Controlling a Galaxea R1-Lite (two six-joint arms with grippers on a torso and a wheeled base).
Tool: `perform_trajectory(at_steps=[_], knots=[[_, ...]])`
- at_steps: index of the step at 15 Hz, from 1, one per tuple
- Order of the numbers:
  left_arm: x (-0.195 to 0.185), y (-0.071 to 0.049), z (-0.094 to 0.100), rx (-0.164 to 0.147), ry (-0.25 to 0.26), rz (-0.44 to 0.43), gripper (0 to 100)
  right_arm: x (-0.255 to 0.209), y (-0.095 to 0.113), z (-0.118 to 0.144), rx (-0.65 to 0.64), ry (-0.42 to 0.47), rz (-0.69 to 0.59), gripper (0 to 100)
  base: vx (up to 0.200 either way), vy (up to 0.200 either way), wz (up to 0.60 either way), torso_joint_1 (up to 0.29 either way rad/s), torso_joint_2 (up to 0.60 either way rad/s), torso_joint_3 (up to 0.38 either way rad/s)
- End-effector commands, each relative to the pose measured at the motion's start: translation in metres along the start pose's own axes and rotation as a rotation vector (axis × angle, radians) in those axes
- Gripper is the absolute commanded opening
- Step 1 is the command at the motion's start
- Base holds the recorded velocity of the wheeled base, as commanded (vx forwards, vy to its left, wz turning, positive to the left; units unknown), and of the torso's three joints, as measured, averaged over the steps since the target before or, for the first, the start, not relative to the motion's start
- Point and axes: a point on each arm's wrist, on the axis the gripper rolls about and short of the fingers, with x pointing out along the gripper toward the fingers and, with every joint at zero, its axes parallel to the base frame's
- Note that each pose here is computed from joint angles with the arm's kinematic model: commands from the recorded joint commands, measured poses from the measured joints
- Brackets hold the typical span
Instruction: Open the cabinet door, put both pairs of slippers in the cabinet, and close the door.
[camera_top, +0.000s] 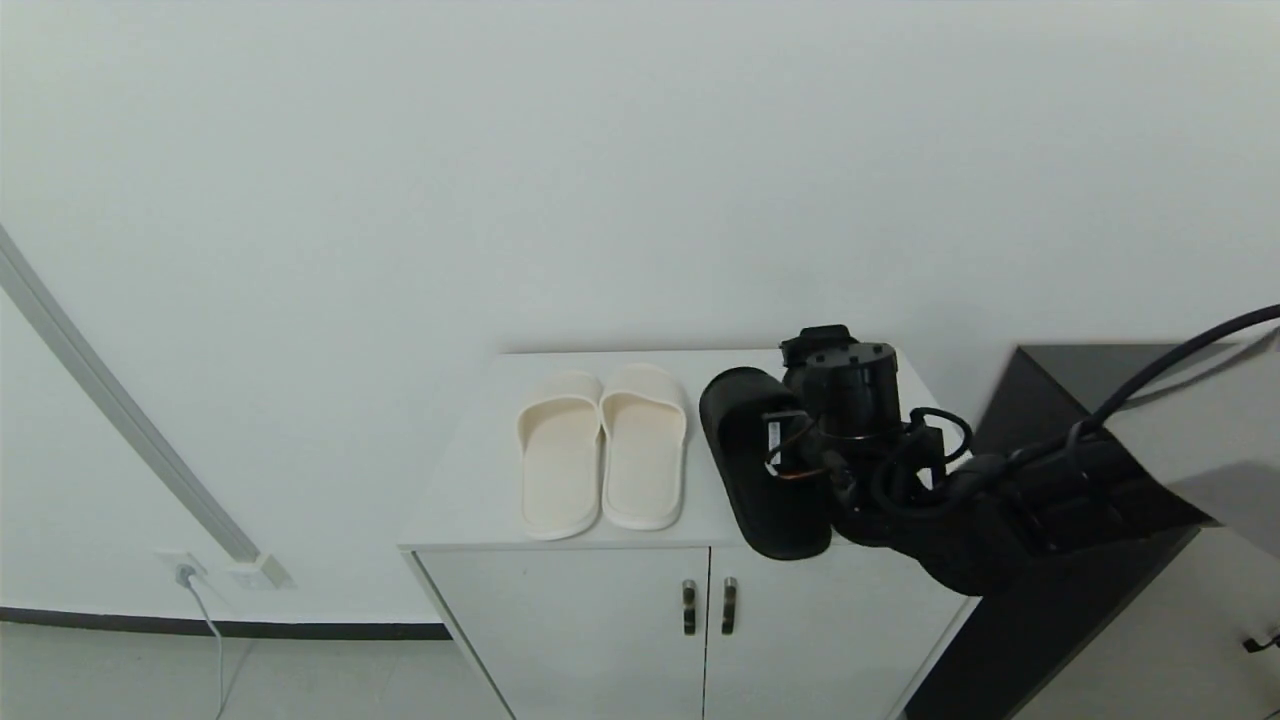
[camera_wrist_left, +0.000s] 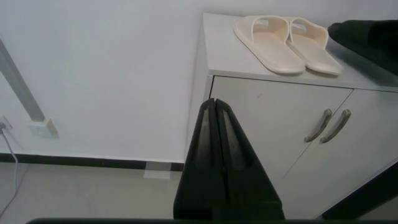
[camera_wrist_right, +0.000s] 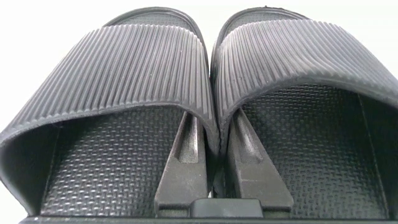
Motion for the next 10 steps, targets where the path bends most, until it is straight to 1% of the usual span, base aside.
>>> perform_trajectory(at_steps=[1,2,3,7,9,10], knots=[[0.0,0.0,0.0,0.0,0.001,0.001,0,-0.047,-0.013,0.016,-0.002,-0.017,0.1,0,0.0,0.0,0.0,0.0,0.0,0.0],[0.0,0.0,0.0,0.0,0.001,0.001,0,-0.054,-0.015,0.016,-0.003,-0.018,0.123,0,0.0,0.0,0.0,0.0,0.0,0.0],[0.0,0.0,0.0,0.0,0.001,0.001,0,-0.077,-0.022,0.016,-0.01,-0.017,0.242,0,0.0,0.0,0.0,0.0,0.0,0.0],[0.0,0.0,0.0,0.001,0.001,0.0,0,-0.129,-0.051,0.011,-0.034,0.017,0.558,0,0.0,0.0,0.0,0.0,0.0,0.0],[0.0,0.0,0.0,0.0,0.001,0.001,0,-0.137,-0.054,0.01,-0.04,0.026,0.614,0,0.0,0.0,0.0,0.0,0.0,0.0],[0.0,0.0,0.0,0.0,0.001,0.001,0,-0.139,-0.055,0.004,-0.059,0.051,0.673,0,0.0,0.0,0.0,0.0,0.0,0.0]])
